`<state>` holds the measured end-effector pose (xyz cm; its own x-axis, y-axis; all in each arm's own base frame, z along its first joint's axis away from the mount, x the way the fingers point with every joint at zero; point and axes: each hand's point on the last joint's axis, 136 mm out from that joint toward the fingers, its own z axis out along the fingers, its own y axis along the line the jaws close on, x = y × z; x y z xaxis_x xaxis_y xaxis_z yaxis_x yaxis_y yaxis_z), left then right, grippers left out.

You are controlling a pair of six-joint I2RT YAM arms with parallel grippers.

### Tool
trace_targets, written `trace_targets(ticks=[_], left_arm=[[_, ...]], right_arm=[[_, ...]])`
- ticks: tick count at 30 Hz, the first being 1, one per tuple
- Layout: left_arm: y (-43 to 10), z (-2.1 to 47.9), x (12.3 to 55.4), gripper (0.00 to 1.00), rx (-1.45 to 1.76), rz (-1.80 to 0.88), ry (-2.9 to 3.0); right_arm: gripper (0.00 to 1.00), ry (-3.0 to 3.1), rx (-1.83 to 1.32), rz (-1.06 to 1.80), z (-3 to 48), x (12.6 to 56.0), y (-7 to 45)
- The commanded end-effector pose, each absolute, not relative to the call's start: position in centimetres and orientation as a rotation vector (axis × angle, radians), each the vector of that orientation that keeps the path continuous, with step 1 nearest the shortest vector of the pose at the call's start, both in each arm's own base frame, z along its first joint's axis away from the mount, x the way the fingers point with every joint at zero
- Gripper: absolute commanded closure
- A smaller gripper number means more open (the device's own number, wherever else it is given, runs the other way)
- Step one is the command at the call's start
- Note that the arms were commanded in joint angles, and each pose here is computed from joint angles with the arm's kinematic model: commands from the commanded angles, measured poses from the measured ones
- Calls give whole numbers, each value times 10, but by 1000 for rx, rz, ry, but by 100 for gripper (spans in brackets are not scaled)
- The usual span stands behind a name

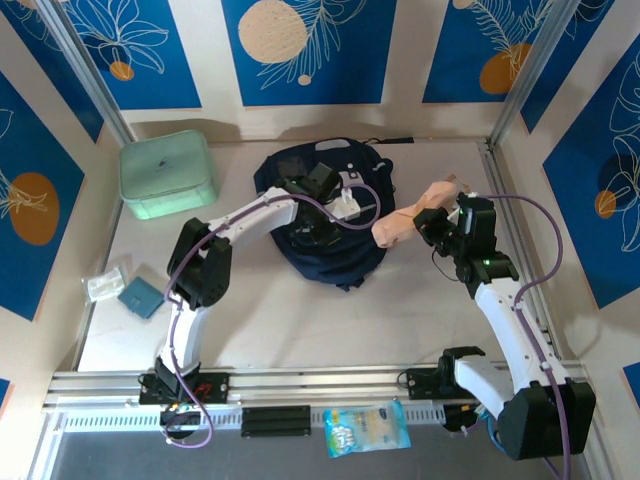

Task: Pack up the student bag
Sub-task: Open the student bag at the top-center of the table.

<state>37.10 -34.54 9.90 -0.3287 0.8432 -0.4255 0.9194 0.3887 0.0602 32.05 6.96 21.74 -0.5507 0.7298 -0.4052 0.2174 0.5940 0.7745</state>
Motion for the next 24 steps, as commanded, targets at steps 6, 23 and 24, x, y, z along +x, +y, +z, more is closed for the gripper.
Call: trace_targets(ticks=[6, 23, 24], left_arm=[[-357, 153, 352, 90, 1580, -452, 2087], [-353, 246, 371, 100, 1242, -504, 1909], [-351, 245, 376, 100, 1216, -483, 1927]], right_arm=[[90, 1981, 603, 923, 254, 318, 74], [90, 1960, 691, 726, 235, 282, 45], [90, 1956, 694, 734, 234, 281, 46]])
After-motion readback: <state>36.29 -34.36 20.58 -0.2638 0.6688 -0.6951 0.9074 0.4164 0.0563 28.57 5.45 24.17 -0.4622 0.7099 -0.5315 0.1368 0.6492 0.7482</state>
